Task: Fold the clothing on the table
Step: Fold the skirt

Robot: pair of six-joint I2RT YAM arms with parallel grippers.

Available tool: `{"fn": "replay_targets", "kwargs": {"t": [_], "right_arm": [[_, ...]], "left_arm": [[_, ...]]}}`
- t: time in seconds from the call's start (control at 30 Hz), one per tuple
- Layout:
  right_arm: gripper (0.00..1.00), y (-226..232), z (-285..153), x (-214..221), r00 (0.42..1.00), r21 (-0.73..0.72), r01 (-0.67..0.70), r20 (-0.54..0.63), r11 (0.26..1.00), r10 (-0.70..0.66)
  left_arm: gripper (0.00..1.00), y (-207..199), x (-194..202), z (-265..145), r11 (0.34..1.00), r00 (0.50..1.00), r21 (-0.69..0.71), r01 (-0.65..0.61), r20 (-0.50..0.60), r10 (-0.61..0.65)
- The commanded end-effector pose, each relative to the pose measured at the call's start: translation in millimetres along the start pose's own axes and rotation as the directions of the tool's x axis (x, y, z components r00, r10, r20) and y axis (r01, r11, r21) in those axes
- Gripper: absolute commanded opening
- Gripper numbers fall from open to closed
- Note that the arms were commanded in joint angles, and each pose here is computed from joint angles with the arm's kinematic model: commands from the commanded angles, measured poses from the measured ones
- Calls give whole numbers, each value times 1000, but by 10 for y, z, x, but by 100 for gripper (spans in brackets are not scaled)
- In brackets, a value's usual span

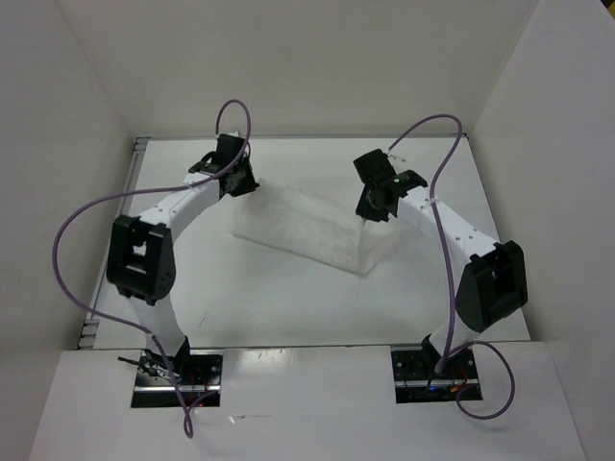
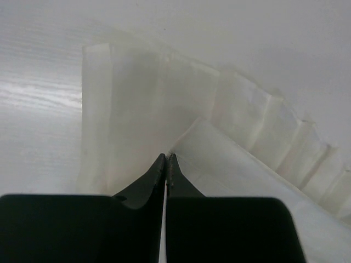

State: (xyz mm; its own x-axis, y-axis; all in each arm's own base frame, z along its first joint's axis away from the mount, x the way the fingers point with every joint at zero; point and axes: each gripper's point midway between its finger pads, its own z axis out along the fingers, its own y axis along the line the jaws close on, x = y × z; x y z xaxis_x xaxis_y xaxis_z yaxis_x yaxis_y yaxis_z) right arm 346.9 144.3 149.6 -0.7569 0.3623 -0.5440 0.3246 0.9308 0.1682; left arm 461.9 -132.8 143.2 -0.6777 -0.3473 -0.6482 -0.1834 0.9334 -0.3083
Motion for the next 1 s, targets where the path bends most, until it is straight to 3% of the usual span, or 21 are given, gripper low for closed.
{"fn": "replay_targets", "kwargs": {"t": [0.0,0.2,0.47,0.5,0.53,0.57,0.63,0.67,0.77,0.87,0.9,0.97], "right_arm": [[1,-260,134,-251,998,130,1,70,991,-10],[1,-350,470,-307,997,196,-25,75,980,10],[1,-489,956,-839,982,260,-117,175,958,73],[15,-482,983,-996,977,255,-132,195,958,83],[22,-451,1024,-1065,975,259,-137,208,956,83],[24,-526,1084,-1087,976,290,-140,199,947,83],[30,-523,1160,-1218,971,325,-138,228,936,64],[32,-528,1139,-1265,968,330,-144,245,933,63],[45,-410,1020,-1370,963,259,-122,264,958,51],[47,-300,830,-1319,969,190,-93,244,977,45],[47,-365,825,-1194,978,208,-77,207,975,33],[46,-240,723,-1039,986,152,-47,165,987,22]], "left_arm": [[0,144,-391,445,995,993,-101,-28,110,39],[0,107,-362,1017,991,997,-128,-49,59,57],[0,121,-475,1275,983,996,-180,-28,80,43],[6,102,-497,1300,984,996,-179,-18,83,33],[15,72,-544,1322,985,995,-173,-15,93,32],[17,97,-494,1370,983,997,-185,-21,72,35],[22,4,-649,1305,986,994,-167,8,105,9],[34,-10,-684,1247,986,994,-164,9,109,9],[46,-86,-918,888,990,984,-135,27,180,-3],[48,-148,-1082,532,995,968,-90,42,249,-19],[44,-150,-857,563,997,980,-74,12,200,3],[40,-234,-784,471,999,980,-31,-10,200,16]]}}
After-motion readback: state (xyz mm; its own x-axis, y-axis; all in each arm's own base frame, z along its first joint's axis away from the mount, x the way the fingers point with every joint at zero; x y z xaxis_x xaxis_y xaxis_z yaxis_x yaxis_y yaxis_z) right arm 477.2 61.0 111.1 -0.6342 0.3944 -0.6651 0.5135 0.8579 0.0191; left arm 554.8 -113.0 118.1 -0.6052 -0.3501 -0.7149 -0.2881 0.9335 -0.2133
